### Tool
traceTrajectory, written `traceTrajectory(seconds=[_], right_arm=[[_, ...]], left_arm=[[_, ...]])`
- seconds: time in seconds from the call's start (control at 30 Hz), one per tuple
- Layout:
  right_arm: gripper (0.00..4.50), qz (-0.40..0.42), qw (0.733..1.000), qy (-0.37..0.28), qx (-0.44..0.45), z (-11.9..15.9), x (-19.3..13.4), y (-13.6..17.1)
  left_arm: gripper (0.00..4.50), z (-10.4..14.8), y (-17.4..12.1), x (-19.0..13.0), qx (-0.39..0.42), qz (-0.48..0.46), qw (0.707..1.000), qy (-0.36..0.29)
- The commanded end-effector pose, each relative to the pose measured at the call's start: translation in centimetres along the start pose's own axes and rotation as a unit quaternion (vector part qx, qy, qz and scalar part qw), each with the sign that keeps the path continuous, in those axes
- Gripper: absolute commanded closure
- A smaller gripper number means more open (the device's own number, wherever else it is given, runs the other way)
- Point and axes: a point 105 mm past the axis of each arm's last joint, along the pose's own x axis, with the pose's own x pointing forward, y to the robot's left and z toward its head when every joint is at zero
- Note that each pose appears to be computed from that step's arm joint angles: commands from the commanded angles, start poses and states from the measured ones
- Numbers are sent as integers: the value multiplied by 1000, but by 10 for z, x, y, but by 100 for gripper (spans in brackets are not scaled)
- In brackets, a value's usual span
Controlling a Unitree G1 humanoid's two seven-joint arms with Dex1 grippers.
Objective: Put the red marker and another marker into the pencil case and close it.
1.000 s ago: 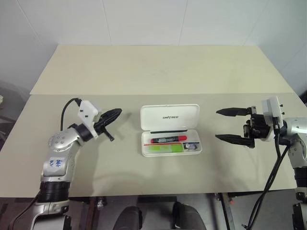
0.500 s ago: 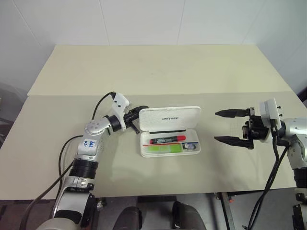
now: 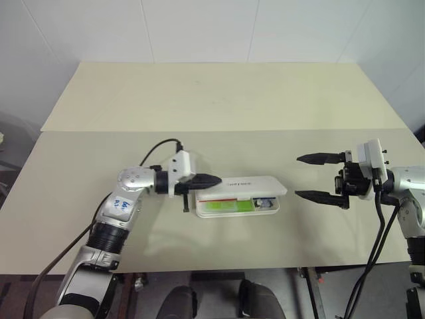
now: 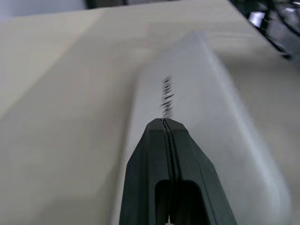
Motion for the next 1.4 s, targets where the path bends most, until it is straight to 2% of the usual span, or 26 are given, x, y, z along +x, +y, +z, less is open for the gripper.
traceTrajectory(seconds=[0.03,0.1,0.2,0.5,0.77,0.83,0.9,1.13,1.23,1.3,1.4], right_arm=[[0,-20,999,-2,-25,14,-11,-4],[0,-24,999,-1,-26,15,-12,-4],[0,-29,999,0,-30,17,-12,-2],[0,-31,998,-17,-47,32,-3,9],[0,-45,998,-17,-34,25,-2,7],[0,-48,998,-18,-29,22,0,4],[0,-49,998,-18,-26,18,-1,2],[0,-29,999,-9,-15,9,-6,0],[0,-28,999,-9,-17,6,-7,-3],[0,-29,999,-10,-22,3,-7,-4],[0,-29,999,-9,-35,-3,-6,-6]], left_arm=[[447,6,-6,16,18,-27,999,19],[447,1,-9,21,15,-36,999,38],[447,-15,-21,26,47,-75,990,107],[447,-24,-28,38,33,-78,986,143],[447,-6,-18,34,2,-15,996,85],[447,8,0,19,-13,49,998,39],[447,11,10,3,-5,89,996,30],[447,15,11,-56,-29,156,987,-7],[385,12,6,-74,-40,179,983,-8],[318,14,-4,-90,-50,185,981,-27],[215,12,-19,-112,-57,199,978,-20]])
